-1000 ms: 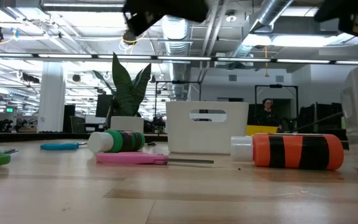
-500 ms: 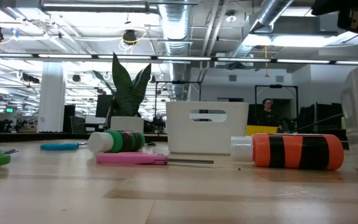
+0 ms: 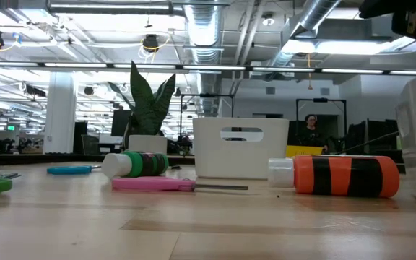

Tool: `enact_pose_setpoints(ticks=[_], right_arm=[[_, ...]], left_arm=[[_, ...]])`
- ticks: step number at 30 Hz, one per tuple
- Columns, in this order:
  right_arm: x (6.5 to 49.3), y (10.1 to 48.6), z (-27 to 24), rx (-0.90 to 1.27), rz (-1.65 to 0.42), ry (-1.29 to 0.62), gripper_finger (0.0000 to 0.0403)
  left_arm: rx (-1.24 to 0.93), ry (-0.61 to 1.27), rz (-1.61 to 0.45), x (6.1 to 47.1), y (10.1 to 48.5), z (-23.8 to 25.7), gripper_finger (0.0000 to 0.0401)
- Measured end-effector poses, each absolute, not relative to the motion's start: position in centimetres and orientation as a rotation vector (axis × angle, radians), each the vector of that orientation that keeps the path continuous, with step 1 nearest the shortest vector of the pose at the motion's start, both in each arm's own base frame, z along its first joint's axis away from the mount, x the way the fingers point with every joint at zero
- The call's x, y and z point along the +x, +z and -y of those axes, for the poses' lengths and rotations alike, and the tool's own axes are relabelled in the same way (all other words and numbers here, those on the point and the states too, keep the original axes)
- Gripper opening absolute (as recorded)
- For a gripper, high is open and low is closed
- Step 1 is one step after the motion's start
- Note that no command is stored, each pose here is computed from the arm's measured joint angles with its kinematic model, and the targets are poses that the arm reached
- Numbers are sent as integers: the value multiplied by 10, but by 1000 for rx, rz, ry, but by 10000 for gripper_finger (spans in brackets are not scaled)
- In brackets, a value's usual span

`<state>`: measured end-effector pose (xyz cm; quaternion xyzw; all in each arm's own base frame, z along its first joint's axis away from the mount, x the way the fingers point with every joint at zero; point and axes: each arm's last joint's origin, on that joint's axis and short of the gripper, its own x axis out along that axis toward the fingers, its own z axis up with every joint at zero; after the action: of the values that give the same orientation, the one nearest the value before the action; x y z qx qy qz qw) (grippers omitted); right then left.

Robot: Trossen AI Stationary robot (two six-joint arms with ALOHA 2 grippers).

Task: Pick & Place Paint Supplies
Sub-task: Put the blue scissors into the white bin

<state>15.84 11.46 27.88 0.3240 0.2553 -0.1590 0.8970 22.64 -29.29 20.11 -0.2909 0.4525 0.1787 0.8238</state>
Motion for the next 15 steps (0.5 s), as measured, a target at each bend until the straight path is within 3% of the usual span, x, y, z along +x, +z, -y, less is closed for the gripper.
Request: enact_pose_setpoints(ticks=[9, 15], right_arm=[[163, 278, -106, 666, -525, -382, 36], [165, 277, -103, 667, -526, -399, 39]], left_arm=[[-345, 717, -985, 259, 240, 175, 55], [-473, 768, -859, 257, 273, 81, 82]])
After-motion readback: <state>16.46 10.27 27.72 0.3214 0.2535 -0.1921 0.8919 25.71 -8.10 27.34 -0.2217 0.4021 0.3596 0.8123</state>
